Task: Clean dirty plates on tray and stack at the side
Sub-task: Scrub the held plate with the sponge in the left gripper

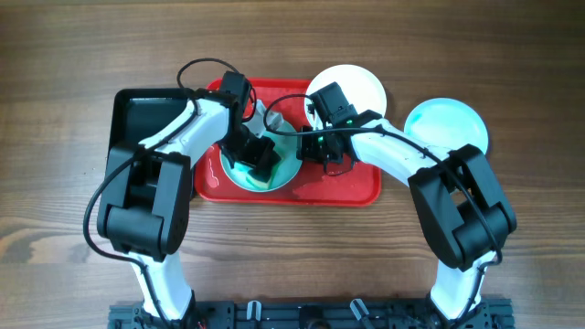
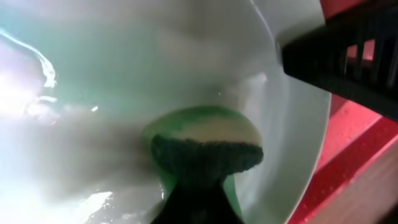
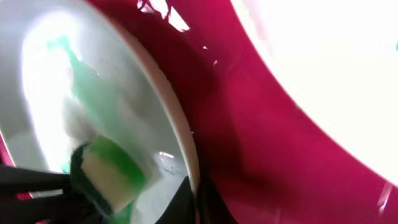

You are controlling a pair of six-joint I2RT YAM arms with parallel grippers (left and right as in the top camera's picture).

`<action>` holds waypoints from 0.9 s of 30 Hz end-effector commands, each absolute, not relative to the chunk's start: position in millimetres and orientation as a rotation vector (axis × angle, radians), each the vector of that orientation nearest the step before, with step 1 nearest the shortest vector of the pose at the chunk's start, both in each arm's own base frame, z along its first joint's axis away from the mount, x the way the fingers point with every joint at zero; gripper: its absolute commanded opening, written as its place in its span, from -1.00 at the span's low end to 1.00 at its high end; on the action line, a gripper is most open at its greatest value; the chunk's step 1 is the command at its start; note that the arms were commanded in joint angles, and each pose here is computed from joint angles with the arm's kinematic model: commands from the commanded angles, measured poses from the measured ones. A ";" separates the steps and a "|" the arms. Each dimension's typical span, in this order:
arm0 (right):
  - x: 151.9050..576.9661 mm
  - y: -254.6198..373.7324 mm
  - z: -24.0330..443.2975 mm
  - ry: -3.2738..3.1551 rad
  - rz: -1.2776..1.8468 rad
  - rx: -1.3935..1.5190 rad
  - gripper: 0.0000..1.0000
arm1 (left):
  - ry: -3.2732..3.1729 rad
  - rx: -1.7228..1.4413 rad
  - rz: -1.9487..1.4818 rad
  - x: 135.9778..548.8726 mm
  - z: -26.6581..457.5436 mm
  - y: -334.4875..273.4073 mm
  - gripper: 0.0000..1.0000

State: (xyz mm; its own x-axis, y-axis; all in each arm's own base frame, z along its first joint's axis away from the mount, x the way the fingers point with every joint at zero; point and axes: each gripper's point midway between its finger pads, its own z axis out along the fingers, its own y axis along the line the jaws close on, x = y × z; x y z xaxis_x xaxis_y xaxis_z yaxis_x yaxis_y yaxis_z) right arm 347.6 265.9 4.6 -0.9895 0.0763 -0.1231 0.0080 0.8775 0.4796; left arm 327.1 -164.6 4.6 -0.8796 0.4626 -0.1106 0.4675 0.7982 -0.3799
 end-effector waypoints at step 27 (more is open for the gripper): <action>345.7 271.9 3.7 2.918 0.770 0.048 -0.91 | 2.947 0.626 -0.730 337.4 -3.7 -181.7 -0.92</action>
State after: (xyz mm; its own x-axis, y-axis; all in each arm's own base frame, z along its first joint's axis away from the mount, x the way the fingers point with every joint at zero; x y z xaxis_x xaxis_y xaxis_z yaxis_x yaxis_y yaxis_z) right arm 348.6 266.2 5.5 -0.9890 0.0779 -0.1261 0.0081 0.8778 0.4790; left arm 332.5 -159.1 6.3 -0.8972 0.4286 -0.1061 0.4380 0.8338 -0.3361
